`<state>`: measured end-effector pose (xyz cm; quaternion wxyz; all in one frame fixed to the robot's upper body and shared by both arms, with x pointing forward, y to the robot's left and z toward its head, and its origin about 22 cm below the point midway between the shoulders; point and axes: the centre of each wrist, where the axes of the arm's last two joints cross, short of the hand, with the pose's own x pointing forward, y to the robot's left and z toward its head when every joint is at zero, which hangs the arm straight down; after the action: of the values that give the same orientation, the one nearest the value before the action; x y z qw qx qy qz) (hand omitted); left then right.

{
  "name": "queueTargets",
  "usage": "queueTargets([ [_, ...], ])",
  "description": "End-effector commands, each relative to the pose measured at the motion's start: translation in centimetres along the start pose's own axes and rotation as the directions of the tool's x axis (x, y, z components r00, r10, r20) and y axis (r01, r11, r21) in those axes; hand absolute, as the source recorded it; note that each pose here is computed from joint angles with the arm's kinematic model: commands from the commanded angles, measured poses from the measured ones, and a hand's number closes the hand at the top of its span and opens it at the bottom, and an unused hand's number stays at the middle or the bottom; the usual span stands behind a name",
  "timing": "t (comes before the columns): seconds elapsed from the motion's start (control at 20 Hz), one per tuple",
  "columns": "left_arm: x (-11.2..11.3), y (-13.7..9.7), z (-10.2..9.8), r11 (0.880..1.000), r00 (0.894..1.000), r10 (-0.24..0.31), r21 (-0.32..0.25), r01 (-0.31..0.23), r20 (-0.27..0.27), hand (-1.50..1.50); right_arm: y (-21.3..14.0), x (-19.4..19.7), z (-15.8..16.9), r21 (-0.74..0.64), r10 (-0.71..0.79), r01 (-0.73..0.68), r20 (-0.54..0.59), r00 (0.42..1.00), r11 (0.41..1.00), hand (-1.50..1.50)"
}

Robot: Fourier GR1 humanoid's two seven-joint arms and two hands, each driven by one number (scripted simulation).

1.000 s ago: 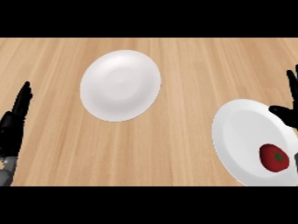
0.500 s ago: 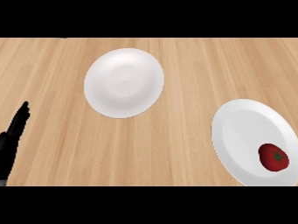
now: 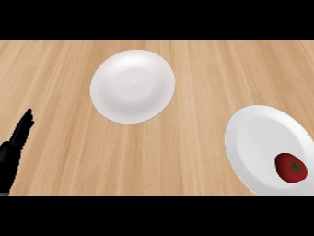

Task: Pick the tomato from the plate and place it in the plate

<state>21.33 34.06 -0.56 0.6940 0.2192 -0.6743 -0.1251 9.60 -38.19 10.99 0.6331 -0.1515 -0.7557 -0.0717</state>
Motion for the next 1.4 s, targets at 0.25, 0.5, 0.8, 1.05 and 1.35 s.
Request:
queueTargets([
  [0.25,0.1,-0.2,-0.1,1.000,1.000,0.009,-0.020,-0.010,-0.008,0.00,-1.3,3.2,-1.5,0.192,0.298,-0.256,-0.234,0.926,0.947,-1.50],
  [0.5,0.4,-1.1,0.8,1.000,1.000,0.013,-0.026,-0.013,0.011,0.00,-0.8,2.6,-4.7,0.309,0.374,-0.283,-0.293,0.880,0.908,-1.50],
  [0.8,0.3,-0.4,0.9,1.000,1.000,0.005,-0.027,-0.005,0.017,0.00,-1.2,-0.2,-6.5,0.462,0.485,-0.311,-0.327,0.811,0.831,-1.50],
  [1.05,0.1,-1.0,-0.4,1.000,1.000,0.010,-0.017,-0.010,0.008,0.00,-1.7,-0.6,-8.3,0.567,0.606,-0.369,-0.312,0.732,0.737,-1.50],
  [1.35,0.8,-0.8,0.6,1.000,1.000,-0.001,-0.020,0.001,0.014,0.00,0.0,-3.7,-8.3,0.589,0.594,-0.348,-0.291,0.750,0.729,-1.50],
])
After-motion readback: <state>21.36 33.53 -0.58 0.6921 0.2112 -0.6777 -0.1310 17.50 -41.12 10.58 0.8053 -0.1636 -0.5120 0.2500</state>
